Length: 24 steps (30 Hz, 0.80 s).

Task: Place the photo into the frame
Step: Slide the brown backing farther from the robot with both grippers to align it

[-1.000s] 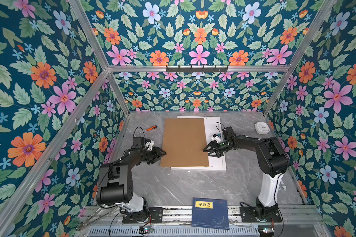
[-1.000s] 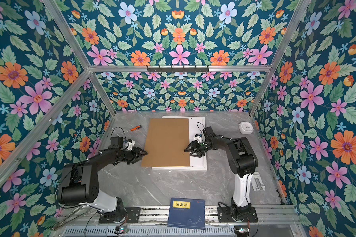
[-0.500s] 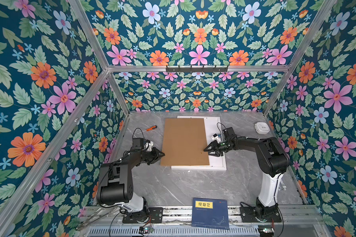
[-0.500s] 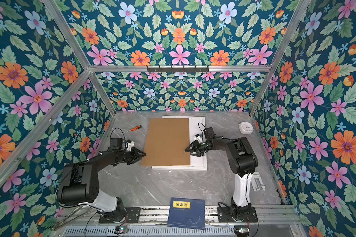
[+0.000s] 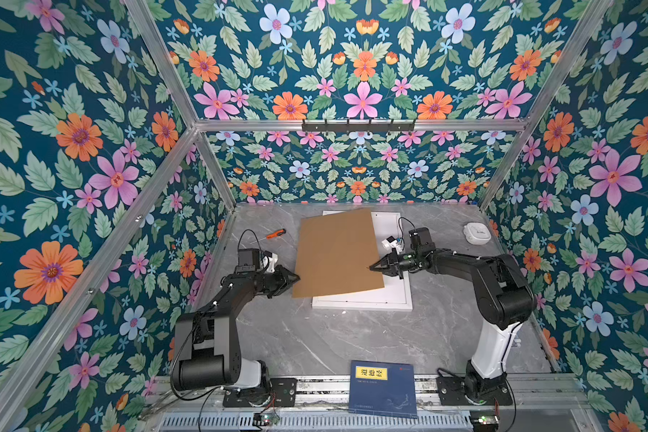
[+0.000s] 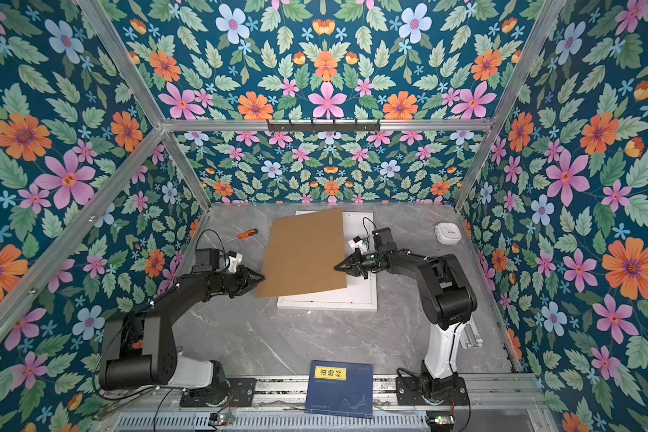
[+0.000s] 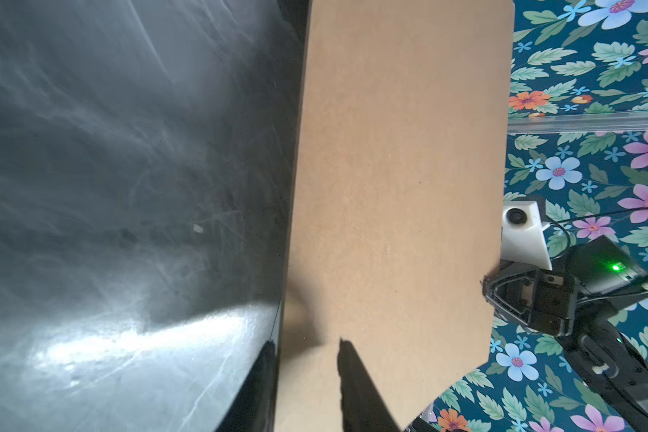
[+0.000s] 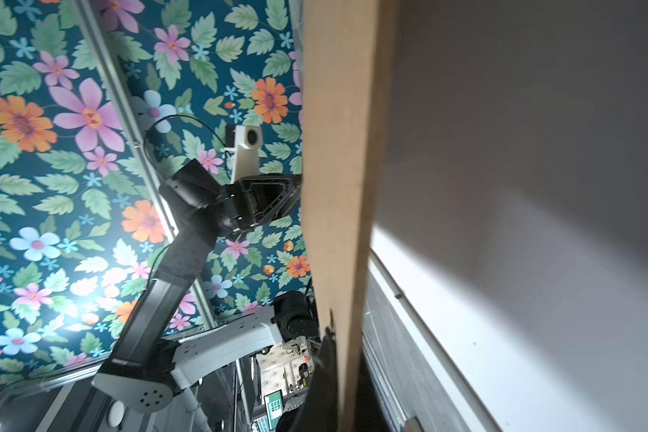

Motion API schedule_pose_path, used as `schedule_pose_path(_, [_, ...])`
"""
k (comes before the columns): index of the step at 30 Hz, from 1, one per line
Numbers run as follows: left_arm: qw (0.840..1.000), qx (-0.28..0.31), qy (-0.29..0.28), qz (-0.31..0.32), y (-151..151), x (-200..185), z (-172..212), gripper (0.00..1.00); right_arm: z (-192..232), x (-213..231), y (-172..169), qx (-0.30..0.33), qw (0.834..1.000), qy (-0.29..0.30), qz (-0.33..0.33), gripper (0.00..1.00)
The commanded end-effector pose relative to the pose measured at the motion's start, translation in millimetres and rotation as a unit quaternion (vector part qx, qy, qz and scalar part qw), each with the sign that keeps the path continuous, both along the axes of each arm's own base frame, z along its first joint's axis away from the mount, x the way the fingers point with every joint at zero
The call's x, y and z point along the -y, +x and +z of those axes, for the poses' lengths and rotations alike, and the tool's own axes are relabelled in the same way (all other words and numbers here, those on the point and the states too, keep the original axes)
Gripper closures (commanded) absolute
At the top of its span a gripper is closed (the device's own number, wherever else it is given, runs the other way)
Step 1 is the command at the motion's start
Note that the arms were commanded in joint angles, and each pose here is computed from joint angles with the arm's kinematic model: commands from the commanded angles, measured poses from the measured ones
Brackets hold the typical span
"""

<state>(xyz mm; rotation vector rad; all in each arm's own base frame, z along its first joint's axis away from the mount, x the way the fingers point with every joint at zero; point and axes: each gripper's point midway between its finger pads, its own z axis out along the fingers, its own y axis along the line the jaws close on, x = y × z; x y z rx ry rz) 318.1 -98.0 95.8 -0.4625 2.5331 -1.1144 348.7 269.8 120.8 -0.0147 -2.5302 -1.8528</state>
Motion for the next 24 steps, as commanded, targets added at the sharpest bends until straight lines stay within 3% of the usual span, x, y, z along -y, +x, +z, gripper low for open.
schedule_pose_path(1, [0.998, 0.037, -0.039, -0.016, 4, 11, 24, 0.58, 8, 1, 2, 0.024, 1.0, 0.003, -0.008, 1.0])
schedule_pose_path(4, [0.997, 0.048, -0.061, -0.014, 3, 15, 33, 0.46, 19, 4, 1, 0.024, 0.999, 0.023, -0.018, 1.0])
schedule_pose_path(9, [0.995, 0.063, -0.078, -0.019, 1, 19, 49, 0.44, 46, 7, 1, 0.032, 0.997, 0.063, -0.032, 1.0])
schedule_pose_path(24, [0.989, 0.082, -0.121, -0.037, 3, 27, 81, 0.31, 115, 20, -8, 0.087, 0.991, 0.088, -0.043, 1.0])
